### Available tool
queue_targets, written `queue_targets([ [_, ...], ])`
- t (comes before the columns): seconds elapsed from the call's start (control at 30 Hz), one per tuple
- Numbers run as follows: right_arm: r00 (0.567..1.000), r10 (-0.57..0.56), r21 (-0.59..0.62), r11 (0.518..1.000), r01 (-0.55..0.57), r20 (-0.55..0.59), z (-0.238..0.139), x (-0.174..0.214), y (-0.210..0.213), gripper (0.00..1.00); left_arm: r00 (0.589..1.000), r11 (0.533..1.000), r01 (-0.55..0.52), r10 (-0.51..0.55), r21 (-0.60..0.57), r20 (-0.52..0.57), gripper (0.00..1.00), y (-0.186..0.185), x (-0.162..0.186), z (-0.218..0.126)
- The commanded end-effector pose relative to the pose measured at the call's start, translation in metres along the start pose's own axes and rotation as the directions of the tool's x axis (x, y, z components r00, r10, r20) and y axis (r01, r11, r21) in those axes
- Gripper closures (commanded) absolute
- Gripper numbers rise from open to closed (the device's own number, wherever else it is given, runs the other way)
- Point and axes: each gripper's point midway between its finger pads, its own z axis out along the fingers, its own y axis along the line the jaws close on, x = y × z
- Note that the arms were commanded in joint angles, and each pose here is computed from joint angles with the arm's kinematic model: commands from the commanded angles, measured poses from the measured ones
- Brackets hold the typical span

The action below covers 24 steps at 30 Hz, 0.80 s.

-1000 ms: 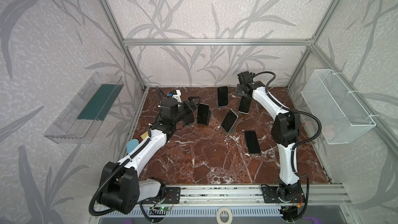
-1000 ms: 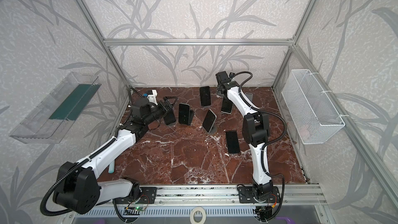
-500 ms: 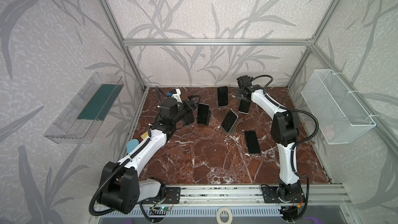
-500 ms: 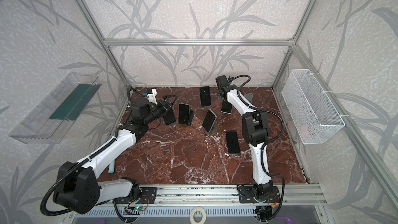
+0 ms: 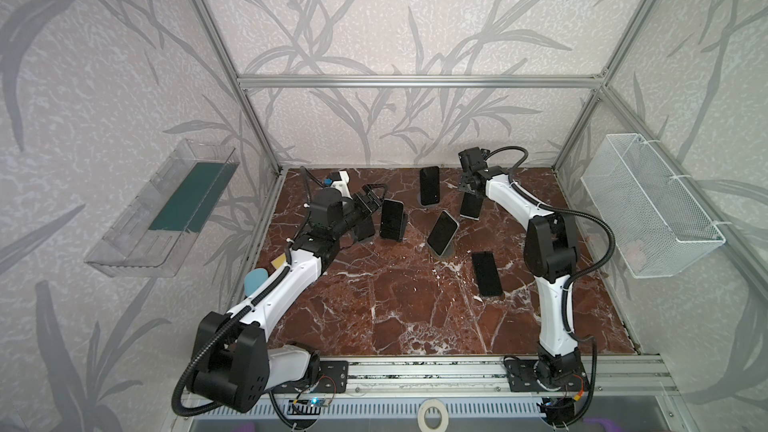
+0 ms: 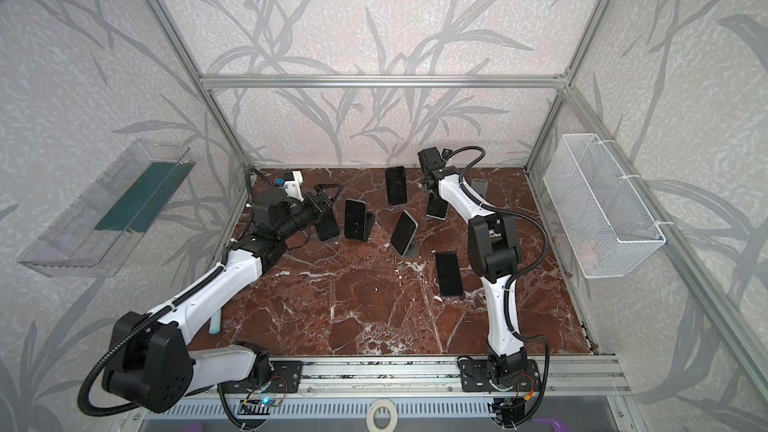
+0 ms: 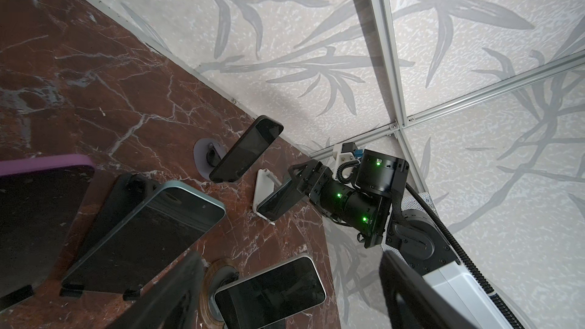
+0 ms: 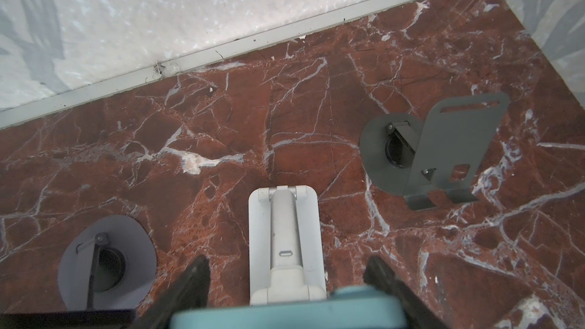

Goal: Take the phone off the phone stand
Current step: 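Grasp the teal-edged phone on the white stand with the right gripper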

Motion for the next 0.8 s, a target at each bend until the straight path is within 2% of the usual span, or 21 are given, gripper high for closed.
queue_targets([
  [0.0,1.0,0.013,-0.045,0.999,-0.012,0.024,-0.006,-0.01,0.003,0.3,1.0,0.999,0.001,-0.002,0.033,0.014,0.13,-0.007,-0.006,-0.001],
  [0.4,0.988,-0.058,-0.137,0.988,0.077,0.14,-0.042,-0.037,0.01,0.34,1.0,0.998,0.029,-0.029,0.051,-0.004,0.12,-0.008,-0.003,0.002],
  [0.77,0.984,-0.067,-0.167,0.981,0.096,0.168,-0.058,-0.045,0.01,0.35,1.0,0.999,0.028,-0.028,0.043,-0.008,0.13,-0.003,-0.001,0.005],
])
